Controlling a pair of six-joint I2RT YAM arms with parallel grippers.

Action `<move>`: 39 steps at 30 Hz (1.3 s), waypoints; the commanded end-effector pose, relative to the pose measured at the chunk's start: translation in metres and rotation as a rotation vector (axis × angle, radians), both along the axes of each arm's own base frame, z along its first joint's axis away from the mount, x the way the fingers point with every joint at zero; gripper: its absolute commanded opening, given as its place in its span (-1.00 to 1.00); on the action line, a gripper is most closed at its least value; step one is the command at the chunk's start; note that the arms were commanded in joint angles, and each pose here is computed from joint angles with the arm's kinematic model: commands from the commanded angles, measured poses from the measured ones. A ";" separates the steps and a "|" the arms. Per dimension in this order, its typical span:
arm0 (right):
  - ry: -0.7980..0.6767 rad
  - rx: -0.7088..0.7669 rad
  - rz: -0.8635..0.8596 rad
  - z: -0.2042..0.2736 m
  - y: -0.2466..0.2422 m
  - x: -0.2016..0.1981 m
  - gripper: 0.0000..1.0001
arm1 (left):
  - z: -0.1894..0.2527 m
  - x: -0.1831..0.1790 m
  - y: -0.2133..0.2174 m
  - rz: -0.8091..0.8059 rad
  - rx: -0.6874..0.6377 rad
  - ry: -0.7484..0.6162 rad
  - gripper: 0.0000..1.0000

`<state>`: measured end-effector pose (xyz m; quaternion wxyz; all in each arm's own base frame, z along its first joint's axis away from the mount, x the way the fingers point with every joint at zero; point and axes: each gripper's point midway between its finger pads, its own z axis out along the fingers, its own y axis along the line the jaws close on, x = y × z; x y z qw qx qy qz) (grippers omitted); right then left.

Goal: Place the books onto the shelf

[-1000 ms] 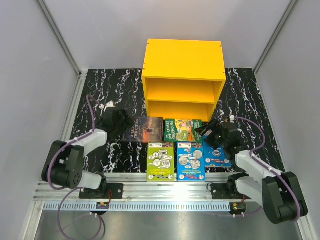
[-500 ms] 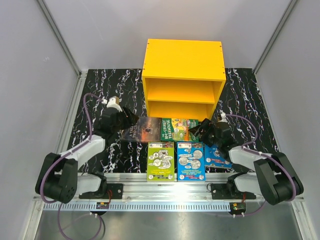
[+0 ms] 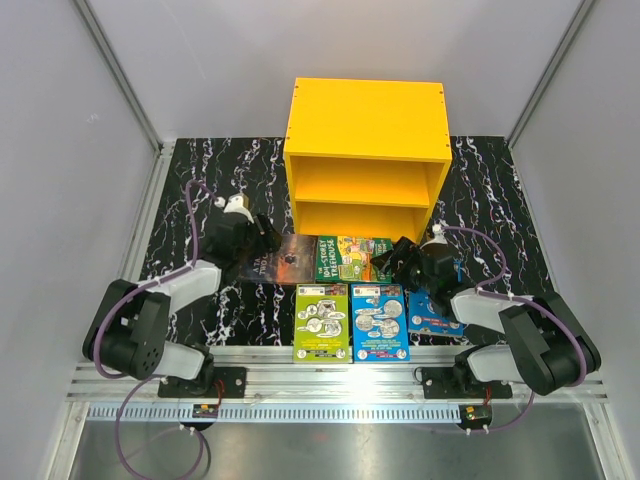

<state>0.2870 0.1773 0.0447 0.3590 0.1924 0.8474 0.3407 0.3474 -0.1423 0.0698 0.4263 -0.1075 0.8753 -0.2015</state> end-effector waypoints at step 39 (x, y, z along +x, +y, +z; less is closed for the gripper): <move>-0.121 0.106 0.337 0.052 0.080 -0.039 0.90 | 0.141 0.013 0.016 0.053 0.065 -0.109 -1.00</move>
